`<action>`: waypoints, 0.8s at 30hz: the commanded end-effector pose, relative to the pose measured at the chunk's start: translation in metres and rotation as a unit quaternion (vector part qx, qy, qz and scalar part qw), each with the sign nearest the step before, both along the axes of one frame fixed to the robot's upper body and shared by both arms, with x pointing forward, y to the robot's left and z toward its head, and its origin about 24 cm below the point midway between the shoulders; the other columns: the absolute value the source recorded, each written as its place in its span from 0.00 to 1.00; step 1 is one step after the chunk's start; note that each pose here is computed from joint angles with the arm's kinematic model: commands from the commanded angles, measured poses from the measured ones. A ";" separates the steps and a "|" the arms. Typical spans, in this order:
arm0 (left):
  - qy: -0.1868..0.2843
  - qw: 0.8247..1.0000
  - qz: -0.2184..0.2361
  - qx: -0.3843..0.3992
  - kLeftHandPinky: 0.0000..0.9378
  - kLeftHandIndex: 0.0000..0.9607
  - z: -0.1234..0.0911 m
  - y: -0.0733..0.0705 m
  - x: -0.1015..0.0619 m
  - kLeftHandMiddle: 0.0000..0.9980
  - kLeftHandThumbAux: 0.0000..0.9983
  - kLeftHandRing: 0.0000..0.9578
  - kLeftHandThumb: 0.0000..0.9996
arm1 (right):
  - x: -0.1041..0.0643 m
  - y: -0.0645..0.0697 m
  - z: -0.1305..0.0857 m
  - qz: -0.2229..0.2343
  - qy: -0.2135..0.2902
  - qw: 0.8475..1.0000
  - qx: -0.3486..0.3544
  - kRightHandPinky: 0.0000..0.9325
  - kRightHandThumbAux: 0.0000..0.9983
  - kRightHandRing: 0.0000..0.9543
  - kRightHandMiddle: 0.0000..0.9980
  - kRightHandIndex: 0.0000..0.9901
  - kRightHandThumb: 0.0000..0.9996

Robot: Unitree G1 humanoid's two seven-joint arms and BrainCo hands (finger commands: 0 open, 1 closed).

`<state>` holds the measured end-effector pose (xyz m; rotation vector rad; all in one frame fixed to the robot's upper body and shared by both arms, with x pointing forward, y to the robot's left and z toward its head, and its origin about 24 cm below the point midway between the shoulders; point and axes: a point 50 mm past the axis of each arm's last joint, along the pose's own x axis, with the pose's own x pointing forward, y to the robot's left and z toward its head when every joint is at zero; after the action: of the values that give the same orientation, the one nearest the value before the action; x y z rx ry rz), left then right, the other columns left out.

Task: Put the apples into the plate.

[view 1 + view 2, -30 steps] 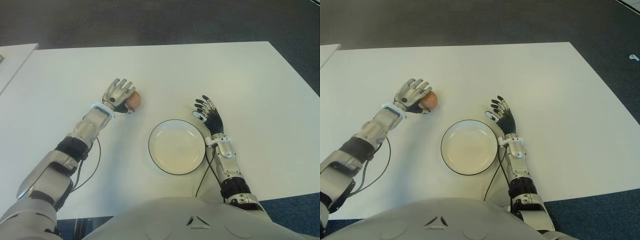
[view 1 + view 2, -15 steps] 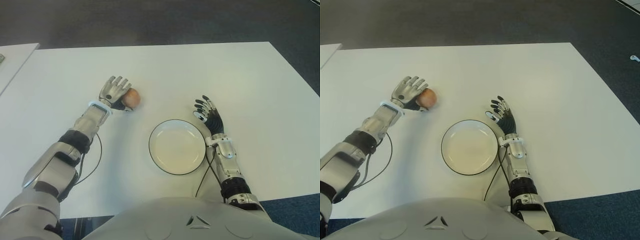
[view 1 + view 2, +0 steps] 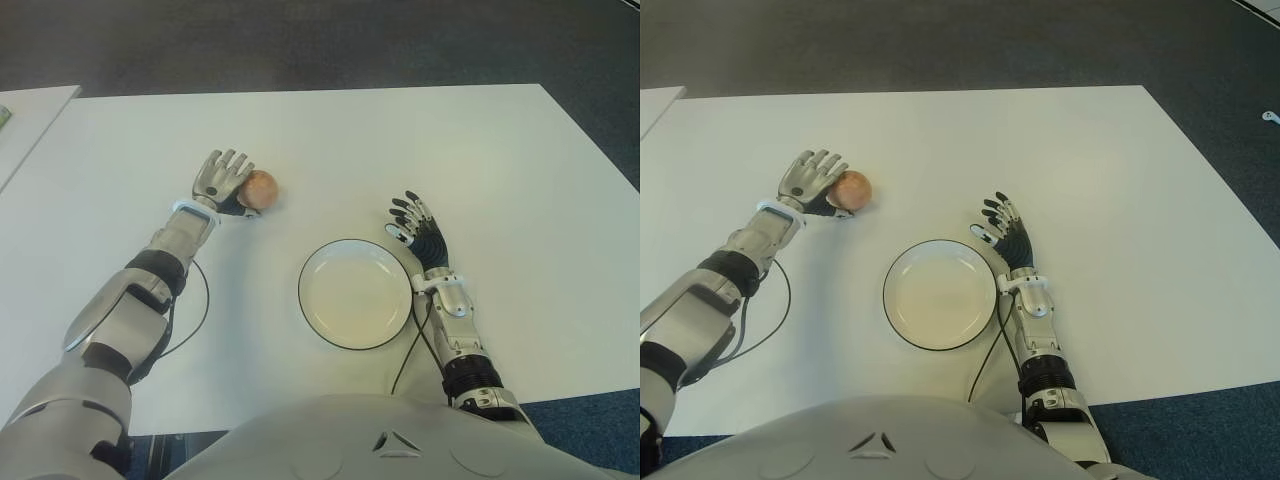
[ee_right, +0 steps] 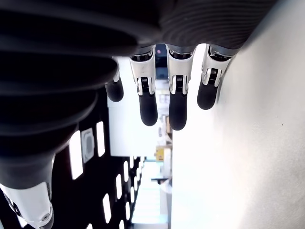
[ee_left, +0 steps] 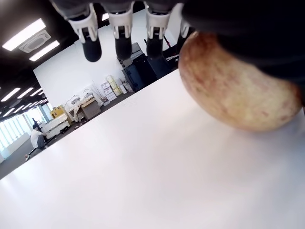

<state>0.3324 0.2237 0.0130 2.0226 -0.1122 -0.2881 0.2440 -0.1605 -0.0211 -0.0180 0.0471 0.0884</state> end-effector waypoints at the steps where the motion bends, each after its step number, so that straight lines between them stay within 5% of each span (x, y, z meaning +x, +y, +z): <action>1: 0.058 0.998 -0.007 -0.011 0.01 0.00 -0.025 -0.007 -0.014 0.00 0.31 0.00 0.31 | -0.033 -0.006 -0.040 -0.011 0.111 0.994 0.002 0.19 0.67 0.24 0.22 0.07 0.15; 9: 0.079 0.996 0.003 -0.043 0.08 0.01 -0.035 -0.015 -0.018 0.02 0.32 0.01 0.32 | -0.034 -0.007 -0.040 -0.010 0.108 0.994 0.001 0.19 0.66 0.24 0.21 0.07 0.13; 10: 0.080 0.995 0.005 -0.053 0.13 0.04 -0.037 -0.016 -0.019 0.07 0.32 0.07 0.33 | -0.034 -0.006 -0.039 -0.011 0.108 0.994 0.002 0.19 0.66 0.24 0.21 0.07 0.14; 11: 0.080 0.995 0.006 -0.059 0.29 0.13 -0.037 -0.016 -0.020 0.24 0.33 0.25 0.38 | -0.035 -0.006 -0.039 -0.011 0.108 0.994 0.002 0.19 0.67 0.24 0.21 0.07 0.14; 13: 0.077 0.995 0.007 -0.068 0.46 0.26 -0.038 -0.016 -0.021 0.43 0.34 0.45 0.44 | -0.035 -0.006 -0.039 -0.011 0.108 0.994 0.003 0.19 0.67 0.24 0.21 0.07 0.14; 17: 0.068 0.995 0.003 -0.072 0.56 0.38 -0.041 -0.016 -0.024 0.55 0.37 0.56 0.51 | -0.036 -0.006 -0.039 -0.010 0.107 0.994 0.003 0.18 0.66 0.23 0.21 0.08 0.14; 20: 0.063 0.996 -0.002 -0.070 0.62 0.43 -0.042 -0.016 -0.025 0.63 0.58 0.64 0.64 | -0.036 -0.006 -0.039 -0.010 0.107 0.994 0.003 0.17 0.65 0.23 0.20 0.08 0.13; 24: 0.065 0.995 -0.002 -0.077 0.75 0.45 -0.047 -0.022 -0.028 0.72 0.67 0.75 0.70 | -0.037 -0.006 -0.038 -0.010 0.108 0.994 -0.001 0.19 0.64 0.24 0.22 0.09 0.12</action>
<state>0.3297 0.2135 0.0018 1.8632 -0.1288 -0.2354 0.2394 -0.1625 -0.0213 -0.0228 0.0462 0.0918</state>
